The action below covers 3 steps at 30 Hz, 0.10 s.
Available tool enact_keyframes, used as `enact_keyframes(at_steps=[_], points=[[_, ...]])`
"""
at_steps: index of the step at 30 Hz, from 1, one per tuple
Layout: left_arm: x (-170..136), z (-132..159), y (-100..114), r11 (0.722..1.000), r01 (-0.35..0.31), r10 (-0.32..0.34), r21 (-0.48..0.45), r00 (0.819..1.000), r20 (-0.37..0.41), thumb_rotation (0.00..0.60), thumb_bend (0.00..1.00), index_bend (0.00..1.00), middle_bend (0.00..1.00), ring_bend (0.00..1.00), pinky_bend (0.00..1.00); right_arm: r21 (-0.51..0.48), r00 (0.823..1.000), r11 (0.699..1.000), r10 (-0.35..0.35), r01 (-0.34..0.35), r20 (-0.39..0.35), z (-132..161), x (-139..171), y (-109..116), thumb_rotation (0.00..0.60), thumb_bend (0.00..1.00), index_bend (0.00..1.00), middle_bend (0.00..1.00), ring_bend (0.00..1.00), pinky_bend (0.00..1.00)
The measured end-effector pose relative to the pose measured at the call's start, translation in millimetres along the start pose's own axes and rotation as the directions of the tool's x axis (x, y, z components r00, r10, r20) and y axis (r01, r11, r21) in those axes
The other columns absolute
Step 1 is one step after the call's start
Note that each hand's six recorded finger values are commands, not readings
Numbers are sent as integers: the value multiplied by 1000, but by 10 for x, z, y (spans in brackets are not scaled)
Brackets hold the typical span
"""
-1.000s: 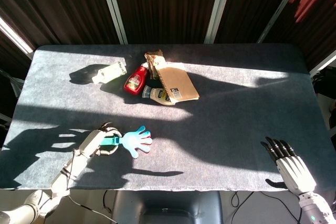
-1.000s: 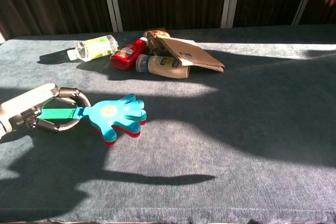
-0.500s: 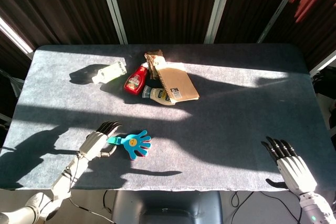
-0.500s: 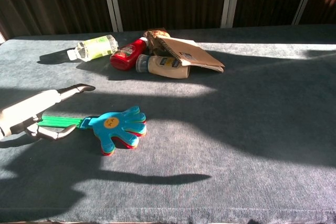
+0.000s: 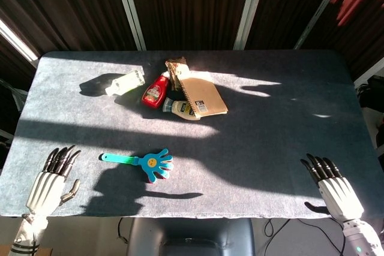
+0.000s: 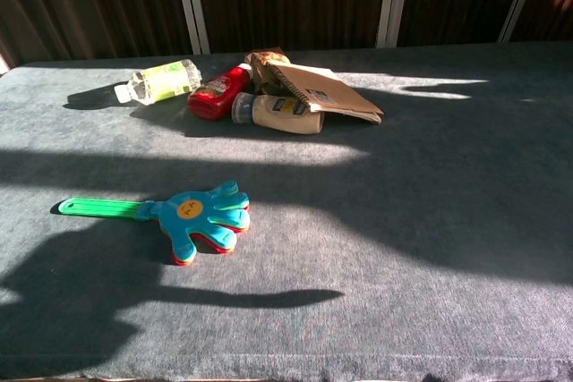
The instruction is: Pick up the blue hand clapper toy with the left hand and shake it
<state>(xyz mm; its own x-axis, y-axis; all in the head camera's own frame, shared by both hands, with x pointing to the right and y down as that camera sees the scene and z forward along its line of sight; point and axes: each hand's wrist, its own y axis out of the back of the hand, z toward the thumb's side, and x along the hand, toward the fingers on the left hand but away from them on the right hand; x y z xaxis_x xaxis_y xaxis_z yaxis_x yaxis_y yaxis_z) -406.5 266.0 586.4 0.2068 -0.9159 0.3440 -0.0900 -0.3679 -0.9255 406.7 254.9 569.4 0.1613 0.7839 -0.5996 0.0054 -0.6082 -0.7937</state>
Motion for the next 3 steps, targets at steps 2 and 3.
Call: enact_keyframes(at_steps=[2,3], points=[[-75,-35,61,999,1,-1,35,1000,-5,600,434,0,0,0,0,0,1000,1000,-4,4,0,4,6,1,600,149,0,0,0,0],[-90,-43,77,999,6,-6,40,1000,-2,600,434,0,0,0,0,0,1000,1000,-3,3,1,2,7,1,600,149,0,0,0,0]])
